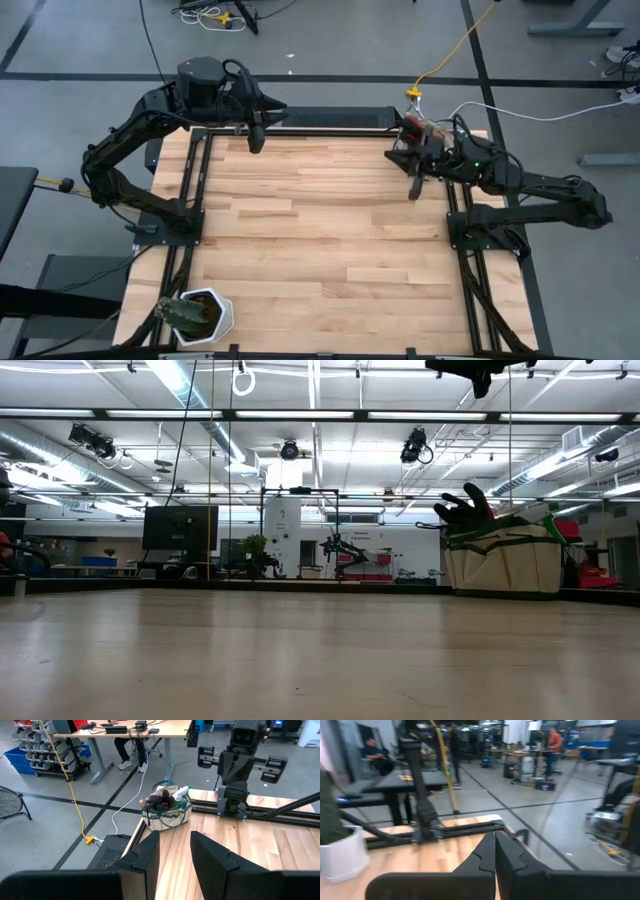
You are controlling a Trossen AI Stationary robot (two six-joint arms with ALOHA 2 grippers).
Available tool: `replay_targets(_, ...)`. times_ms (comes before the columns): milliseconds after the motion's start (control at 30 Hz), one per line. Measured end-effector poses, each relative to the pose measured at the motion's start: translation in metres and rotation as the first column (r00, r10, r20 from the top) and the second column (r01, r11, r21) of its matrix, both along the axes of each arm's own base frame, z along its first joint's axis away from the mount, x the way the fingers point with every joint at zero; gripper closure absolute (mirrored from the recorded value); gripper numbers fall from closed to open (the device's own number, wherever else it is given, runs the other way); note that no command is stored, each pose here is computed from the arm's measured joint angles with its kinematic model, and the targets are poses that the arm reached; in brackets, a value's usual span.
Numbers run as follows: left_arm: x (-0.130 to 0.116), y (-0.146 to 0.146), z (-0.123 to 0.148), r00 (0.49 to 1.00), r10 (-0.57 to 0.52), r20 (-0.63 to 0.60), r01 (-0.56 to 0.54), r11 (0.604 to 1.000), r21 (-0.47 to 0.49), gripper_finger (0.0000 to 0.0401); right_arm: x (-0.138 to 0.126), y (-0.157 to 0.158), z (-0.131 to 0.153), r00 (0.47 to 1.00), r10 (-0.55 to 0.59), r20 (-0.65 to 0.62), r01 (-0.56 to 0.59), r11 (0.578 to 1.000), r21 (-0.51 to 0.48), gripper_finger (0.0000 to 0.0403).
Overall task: Pick & Place Garden tools in Gardening bag
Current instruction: Return to Home Position
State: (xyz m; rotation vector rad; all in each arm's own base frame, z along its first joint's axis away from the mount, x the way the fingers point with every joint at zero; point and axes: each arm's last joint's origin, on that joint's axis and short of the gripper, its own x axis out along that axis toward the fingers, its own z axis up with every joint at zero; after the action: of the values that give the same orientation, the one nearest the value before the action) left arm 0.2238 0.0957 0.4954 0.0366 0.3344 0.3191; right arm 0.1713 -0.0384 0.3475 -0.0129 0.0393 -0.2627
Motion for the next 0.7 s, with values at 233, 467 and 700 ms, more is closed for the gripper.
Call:
replay_targets(233,0.000,0.000,0.000,1.000,0.000,0.000,0.000,1.000,0.000,0.0286,0.016,0.006,0.001,0.989,0.134,0.058,-0.135,0.991,0.021,0.0403)
replay_targets(467,0.000,0.000,0.000,1.000,0.000,0.000,0.000,1.000,0.000,0.0286,0.027,0.015,-0.016,0.976,0.205,0.077,-0.207,0.978,0.010,0.0403)
replay_targets(700,0.000,0.000,0.000,1.000,0.000,0.000,0.000,1.000,0.000,0.0286,0.018,0.024,-0.051,0.971,0.237,0.027,-0.239,0.970,0.055,0.0403)
